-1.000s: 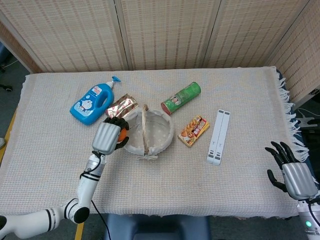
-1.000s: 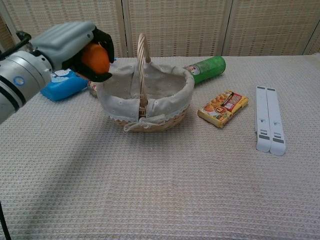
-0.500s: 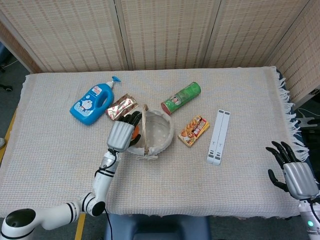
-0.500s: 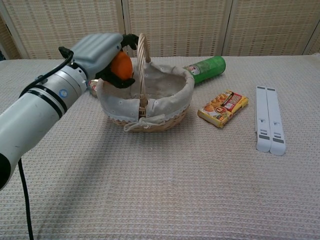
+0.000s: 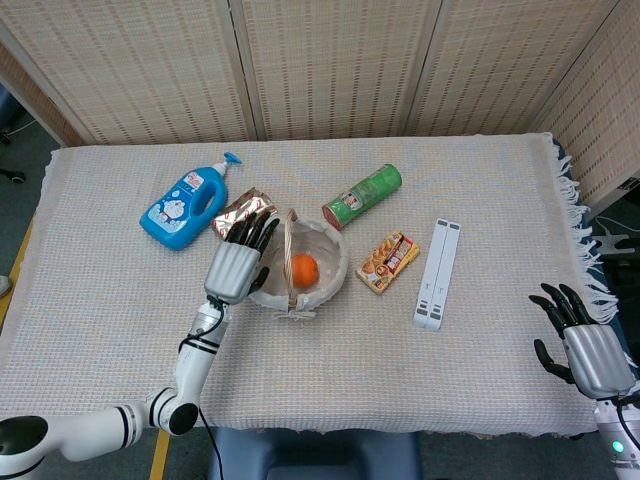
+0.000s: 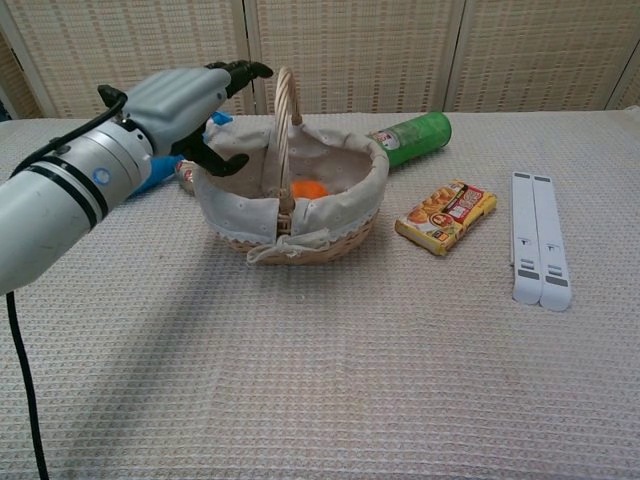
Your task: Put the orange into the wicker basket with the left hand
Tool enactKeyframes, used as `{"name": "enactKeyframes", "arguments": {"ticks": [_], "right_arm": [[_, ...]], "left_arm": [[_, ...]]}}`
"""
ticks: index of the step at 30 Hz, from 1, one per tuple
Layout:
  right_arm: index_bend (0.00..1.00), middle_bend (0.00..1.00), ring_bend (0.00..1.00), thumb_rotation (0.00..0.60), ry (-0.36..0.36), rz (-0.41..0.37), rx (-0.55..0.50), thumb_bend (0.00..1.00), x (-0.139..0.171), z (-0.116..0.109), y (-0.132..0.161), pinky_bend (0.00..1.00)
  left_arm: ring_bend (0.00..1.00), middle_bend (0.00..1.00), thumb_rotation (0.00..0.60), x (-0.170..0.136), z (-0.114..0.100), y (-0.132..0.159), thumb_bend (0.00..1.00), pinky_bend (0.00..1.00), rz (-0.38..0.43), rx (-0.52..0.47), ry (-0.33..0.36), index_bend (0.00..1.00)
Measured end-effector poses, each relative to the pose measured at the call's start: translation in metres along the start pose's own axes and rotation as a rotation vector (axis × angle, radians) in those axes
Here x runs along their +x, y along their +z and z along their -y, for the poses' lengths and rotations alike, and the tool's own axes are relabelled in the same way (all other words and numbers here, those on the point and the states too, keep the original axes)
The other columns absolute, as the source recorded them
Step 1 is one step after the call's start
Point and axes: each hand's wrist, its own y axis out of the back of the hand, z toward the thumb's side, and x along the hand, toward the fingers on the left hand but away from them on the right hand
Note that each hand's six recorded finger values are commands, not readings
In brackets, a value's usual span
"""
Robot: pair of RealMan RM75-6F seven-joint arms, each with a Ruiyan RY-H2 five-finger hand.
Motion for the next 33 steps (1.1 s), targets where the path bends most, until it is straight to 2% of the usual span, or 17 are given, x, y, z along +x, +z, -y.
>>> {"name": "enactKeyframes", "arguments": {"ticks": [4,10,14,17,22,26,29,33], "right_arm": [[0.17,0.05,0.00,0.600,0.003,-0.001,-0.001,0.35,0.000,0.000,0.000,0.46],[0.17,0.05,0.00,0.600,0.009,-0.005,0.008,0.35,0.000,0.002,0.002,0.46],[0.17,0.05,0.00,0.600,0.014,-0.012,0.020,0.35,0.000,0.005,0.004,0.46],[0.17,0.05,0.00,0.600,0.010,-0.016,0.023,0.35,-0.001,0.006,0.005,0.46],[0.17,0.05,0.00,0.600,0.004,-0.016,0.023,0.35,-0.003,0.006,0.005,0.46],[0.16,0.05,0.00,0.600,-0.002,-0.014,0.024,0.35,-0.004,0.006,0.005,0.46],[0.16,0.05,0.00,0.600,-0.007,-0.010,0.023,0.35,-0.004,0.005,0.005,0.46],[0.16,0.05,0.00,0.600,-0.016,-0.007,0.022,0.35,-0.003,0.004,0.004,0.46]], "left_arm": [[0.00,0.00,0.600,-0.008,-0.002,-0.023,0.37,0.15,-0.032,0.073,-0.028,0.00],[0.00,0.00,0.600,-0.039,-0.010,-0.092,0.37,0.15,-0.125,0.193,-0.114,0.00],[0.00,0.00,0.600,-0.078,-0.018,-0.145,0.37,0.16,-0.199,0.244,-0.189,0.00],[0.00,0.00,0.600,-0.114,-0.021,-0.173,0.37,0.16,-0.254,0.217,-0.235,0.00],[0.00,0.00,0.600,-0.167,-0.017,-0.192,0.37,0.16,-0.303,0.126,-0.269,0.00],[0.00,0.00,0.600,-0.205,-0.017,-0.201,0.37,0.16,-0.331,0.076,-0.260,0.00],[0.00,0.00,0.600,-0.223,-0.016,-0.207,0.37,0.16,-0.358,0.066,-0.244,0.00],[0.00,0.00,0.600,-0.230,-0.011,-0.208,0.37,0.17,-0.364,0.067,-0.243,0.00]]}}
